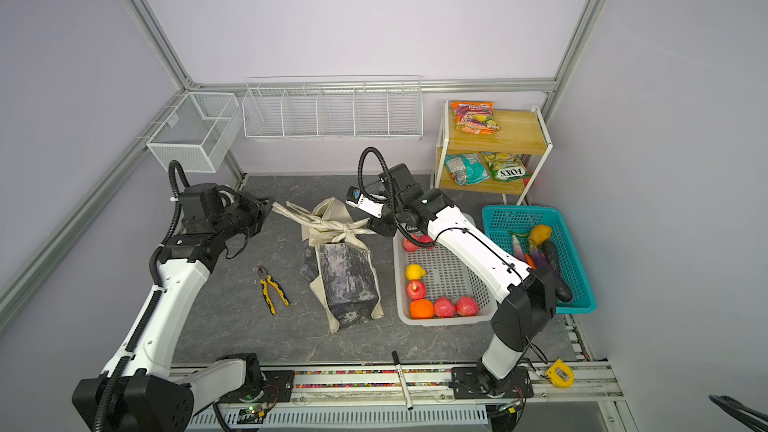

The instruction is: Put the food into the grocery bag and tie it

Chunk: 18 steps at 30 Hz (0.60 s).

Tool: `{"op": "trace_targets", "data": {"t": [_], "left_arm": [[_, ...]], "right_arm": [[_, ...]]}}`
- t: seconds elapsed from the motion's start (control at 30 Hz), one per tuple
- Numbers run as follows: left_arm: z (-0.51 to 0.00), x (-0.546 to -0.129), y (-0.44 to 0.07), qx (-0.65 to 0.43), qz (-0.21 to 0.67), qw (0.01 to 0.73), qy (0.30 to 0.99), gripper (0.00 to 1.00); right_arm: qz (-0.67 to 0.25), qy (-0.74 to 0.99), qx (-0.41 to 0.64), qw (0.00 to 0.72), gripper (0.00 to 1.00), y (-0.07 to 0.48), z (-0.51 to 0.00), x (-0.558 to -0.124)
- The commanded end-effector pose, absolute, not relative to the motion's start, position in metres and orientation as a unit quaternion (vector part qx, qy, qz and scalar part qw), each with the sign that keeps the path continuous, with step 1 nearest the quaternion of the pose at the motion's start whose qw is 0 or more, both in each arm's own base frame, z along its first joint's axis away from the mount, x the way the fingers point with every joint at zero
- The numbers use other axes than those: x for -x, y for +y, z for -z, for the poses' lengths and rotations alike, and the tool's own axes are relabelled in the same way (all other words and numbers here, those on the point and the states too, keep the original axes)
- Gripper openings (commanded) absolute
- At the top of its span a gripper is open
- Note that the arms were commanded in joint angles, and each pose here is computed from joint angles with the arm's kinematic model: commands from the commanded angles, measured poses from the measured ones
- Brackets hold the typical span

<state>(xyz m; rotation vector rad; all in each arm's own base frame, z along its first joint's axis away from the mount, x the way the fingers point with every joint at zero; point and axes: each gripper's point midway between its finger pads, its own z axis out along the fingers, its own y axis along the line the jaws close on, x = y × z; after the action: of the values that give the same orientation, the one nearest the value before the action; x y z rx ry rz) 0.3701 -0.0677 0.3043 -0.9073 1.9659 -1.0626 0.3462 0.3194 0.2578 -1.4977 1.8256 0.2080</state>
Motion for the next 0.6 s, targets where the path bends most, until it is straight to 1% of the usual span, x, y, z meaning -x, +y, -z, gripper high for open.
{"op": "trace_targets", "data": {"t": [0.0, 0.1, 0.2, 0.27, 0.3, 0.33, 0.37, 0.47, 0.57], "left_arm": [[-0.307, -0.368, -0.068, 0.347, 0.413, 0.365, 0.759, 0.00], [-0.307, -0.368, -0.069, 0.345, 0.414, 0.365, 0.759, 0.00], [-0.308, -0.369, -0.069, 0.346, 0.414, 0.366, 0.759, 0.00], [-0.308, -0.368, -0.069, 0.346, 0.413, 0.366, 0.759, 0.00], [-0.307, -0.368, -0.068, 0.347, 0.412, 0.366, 0.759, 0.00], [-0.307, -0.369, -0.068, 0.349, 0.411, 0.366, 0.759, 0.00], [-0.306, -0.369, -0.067, 0.350, 0.409, 0.367, 0.759, 0.00], [-0.303, -0.369, -0.062, 0.359, 0.397, 0.371, 0.758, 0.00], [-0.299, -0.370, -0.050, 0.380, 0.370, 0.380, 0.758, 0.00]], "right_arm": [[-0.073, 0.698, 0.605, 0.375, 0.61, 0.330, -0.256, -0.349], [-0.071, 0.695, 0.613, 0.369, 0.56, 0.336, -0.250, -0.351], [-0.071, 0.691, 0.621, 0.363, 0.45, 0.340, -0.248, -0.349], [-0.073, 0.690, 0.623, 0.362, 0.34, 0.341, -0.249, -0.347], [-0.074, 0.690, 0.623, 0.361, 0.24, 0.340, -0.248, -0.346], [-0.073, 0.692, 0.621, 0.360, 0.11, 0.339, -0.249, -0.346], [-0.074, 0.697, 0.615, 0.362, 0.07, 0.338, -0.250, -0.346], [-0.083, 0.718, 0.579, 0.377, 0.07, 0.330, -0.256, -0.347], [-0.093, 0.757, 0.512, 0.395, 0.07, 0.312, -0.263, -0.356]]}}
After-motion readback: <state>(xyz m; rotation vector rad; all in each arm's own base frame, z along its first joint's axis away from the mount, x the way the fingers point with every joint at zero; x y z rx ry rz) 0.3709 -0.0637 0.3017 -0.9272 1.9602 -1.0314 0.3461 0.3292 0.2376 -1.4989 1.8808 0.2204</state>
